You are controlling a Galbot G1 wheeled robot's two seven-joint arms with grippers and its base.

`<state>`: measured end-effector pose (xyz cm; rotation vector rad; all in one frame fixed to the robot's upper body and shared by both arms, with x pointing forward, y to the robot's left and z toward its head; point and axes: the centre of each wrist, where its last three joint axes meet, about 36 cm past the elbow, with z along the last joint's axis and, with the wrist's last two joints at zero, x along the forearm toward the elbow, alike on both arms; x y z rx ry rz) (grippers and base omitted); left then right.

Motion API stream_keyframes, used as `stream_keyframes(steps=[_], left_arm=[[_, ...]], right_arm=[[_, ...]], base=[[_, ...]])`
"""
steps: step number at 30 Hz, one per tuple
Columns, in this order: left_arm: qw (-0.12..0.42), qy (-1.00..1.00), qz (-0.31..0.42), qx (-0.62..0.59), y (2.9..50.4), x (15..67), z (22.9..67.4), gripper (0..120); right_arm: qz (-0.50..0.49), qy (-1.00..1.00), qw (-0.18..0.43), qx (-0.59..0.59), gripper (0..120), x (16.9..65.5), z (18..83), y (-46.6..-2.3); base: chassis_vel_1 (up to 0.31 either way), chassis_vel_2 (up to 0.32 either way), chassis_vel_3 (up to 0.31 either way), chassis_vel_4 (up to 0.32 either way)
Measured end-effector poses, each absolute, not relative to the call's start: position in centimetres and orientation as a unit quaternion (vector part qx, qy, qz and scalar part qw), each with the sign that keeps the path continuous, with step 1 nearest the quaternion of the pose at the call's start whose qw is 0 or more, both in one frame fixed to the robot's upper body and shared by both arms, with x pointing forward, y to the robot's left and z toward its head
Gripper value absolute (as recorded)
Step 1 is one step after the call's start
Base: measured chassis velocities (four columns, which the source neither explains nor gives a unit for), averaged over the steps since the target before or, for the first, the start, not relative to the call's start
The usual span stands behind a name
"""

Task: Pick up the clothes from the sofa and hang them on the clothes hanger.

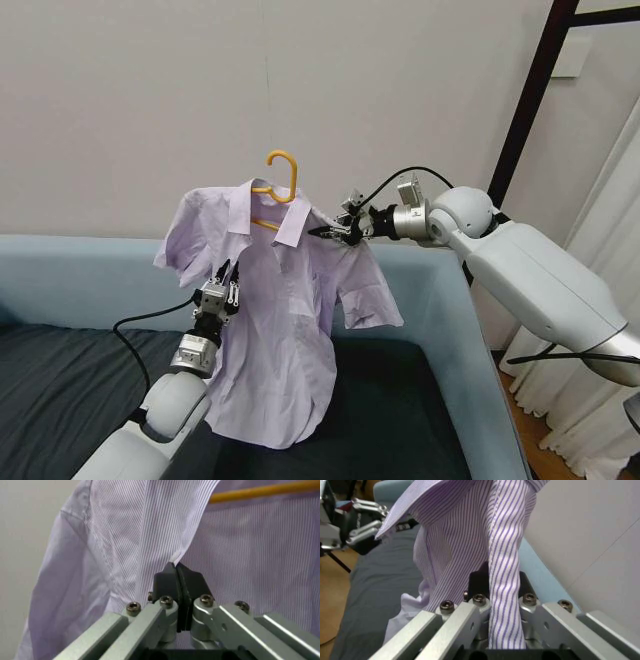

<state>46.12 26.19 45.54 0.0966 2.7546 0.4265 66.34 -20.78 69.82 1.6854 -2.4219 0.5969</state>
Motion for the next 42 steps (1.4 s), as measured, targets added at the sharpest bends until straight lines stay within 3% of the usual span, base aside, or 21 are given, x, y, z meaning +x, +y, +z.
stream_keyframes(steps=[7, 18, 28, 33, 42], left_arm=[[0.2, 0.971, 0.122, 0.05, 26.5, 44.2, 49.3, 0], [0.175, 0.98, 0.056, 0.078, 27.1, 42.4, 56.8, 0], [0.2, 0.973, 0.088, 0.078, 29.1, 44.0, 62.8, 0], [0.191, 0.973, 0.108, 0.074, 29.9, 45.6, 63.1, 0], [0.111, 0.984, 0.098, 0.1, 25.3, 46.4, 55.3, 0]], right_arm=[[0.206, -0.812, 0.07, 0.542, 1, 66.9, 69.5, -21.0], [0.224, -0.821, 0.059, 0.521, 1, 67.7, 70.8, -21.8], [0.21, -0.838, 0.017, 0.503, 1, 68.0, 74.8, -21.8], [0.211, -0.843, -0.005, 0.494, 1, 67.5, 77.2, -21.7], [0.231, -0.831, 0.018, 0.506, 1, 66.1, 75.8, -20.6]], base=[[0.0, 0.0, 0.0, 0.0], [0.0, 0.0, 0.0, 0.0], [0.0, 0.0, 0.0, 0.0], [0.0, 0.0, 0.0, 0.0], [0.0, 0.0, 0.0, 0.0]])
